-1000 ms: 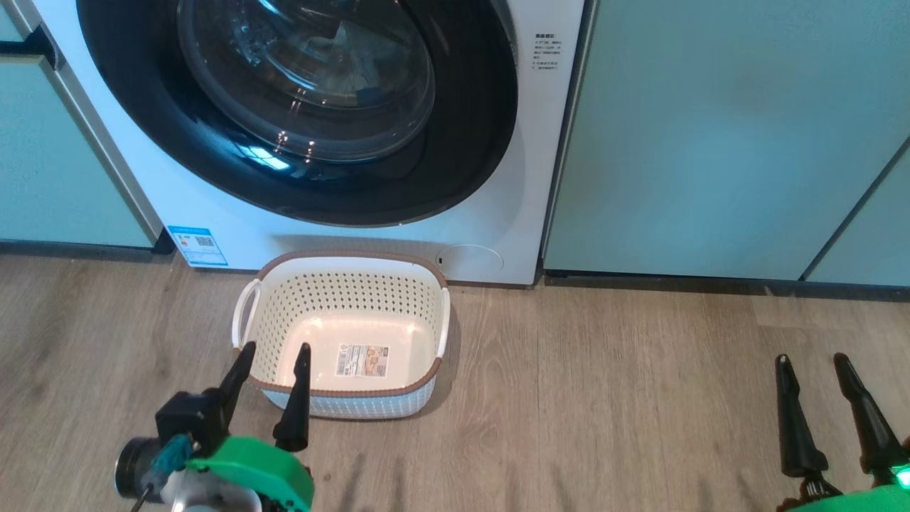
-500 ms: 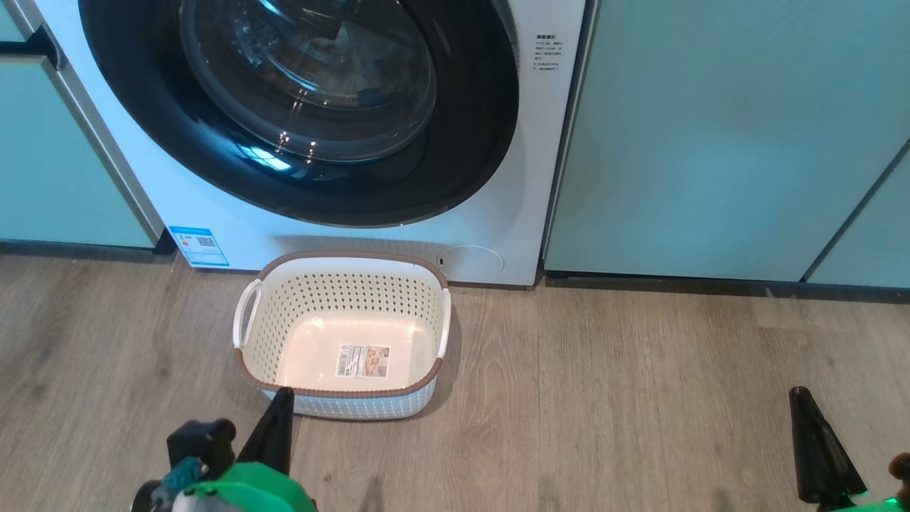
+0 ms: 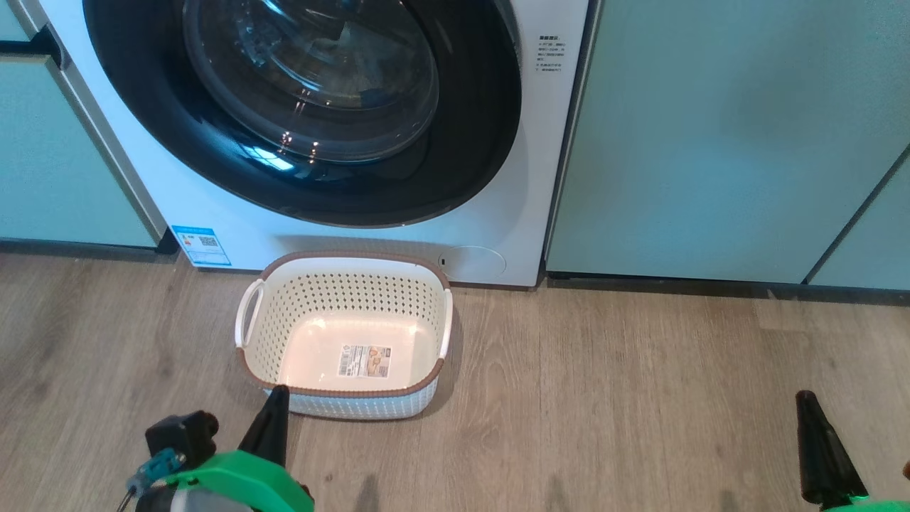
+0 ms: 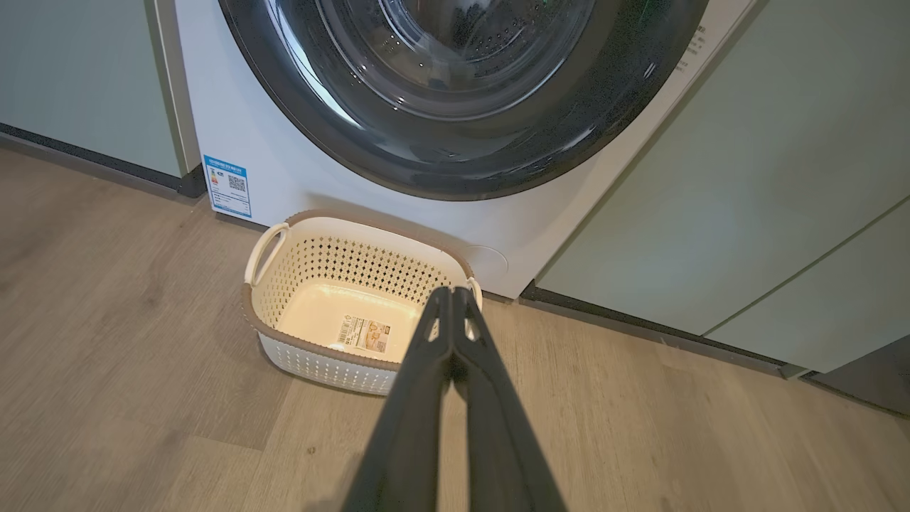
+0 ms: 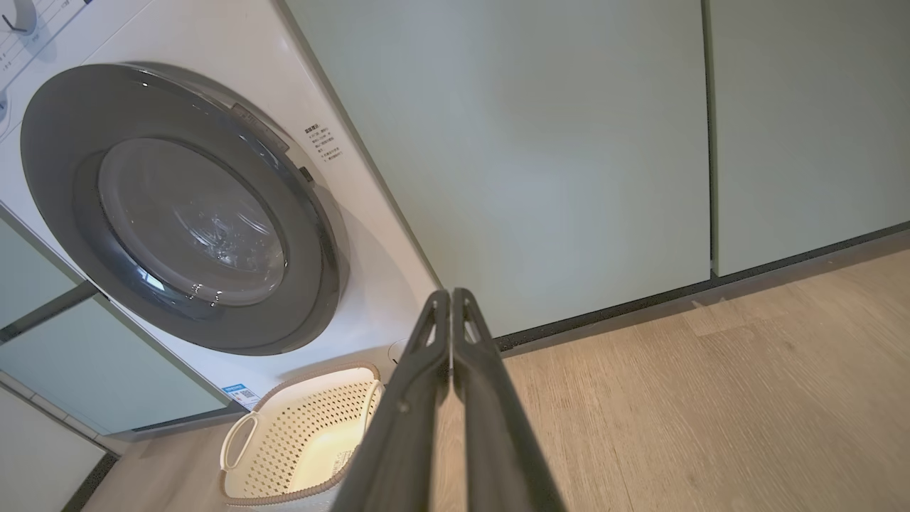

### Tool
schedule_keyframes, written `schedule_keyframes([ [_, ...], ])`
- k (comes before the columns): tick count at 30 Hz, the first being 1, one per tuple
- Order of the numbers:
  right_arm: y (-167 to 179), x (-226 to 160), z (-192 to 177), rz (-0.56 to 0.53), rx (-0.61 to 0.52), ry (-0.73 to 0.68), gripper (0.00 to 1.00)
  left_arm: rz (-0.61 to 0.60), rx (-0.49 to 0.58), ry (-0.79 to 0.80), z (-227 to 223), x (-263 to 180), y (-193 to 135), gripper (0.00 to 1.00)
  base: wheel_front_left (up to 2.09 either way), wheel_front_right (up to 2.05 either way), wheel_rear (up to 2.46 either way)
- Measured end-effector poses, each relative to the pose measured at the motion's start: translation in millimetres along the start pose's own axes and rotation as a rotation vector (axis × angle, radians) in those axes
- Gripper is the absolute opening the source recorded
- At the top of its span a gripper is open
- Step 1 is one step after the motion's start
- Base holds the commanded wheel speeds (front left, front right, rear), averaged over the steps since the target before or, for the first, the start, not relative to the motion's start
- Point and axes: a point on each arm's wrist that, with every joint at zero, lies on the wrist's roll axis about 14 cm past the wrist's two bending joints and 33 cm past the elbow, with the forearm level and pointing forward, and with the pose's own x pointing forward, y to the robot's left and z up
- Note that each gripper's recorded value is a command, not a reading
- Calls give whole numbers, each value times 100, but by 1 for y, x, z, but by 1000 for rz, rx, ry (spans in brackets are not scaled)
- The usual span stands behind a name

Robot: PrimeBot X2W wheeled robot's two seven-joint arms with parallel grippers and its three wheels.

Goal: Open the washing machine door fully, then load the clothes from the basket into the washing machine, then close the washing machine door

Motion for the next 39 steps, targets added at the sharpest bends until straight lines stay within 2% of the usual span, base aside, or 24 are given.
schedule_keyframes([
  [39,-5,17,-3,-48,444,24,0,47,-461,36,-4,5,13,0,0,0,0],
])
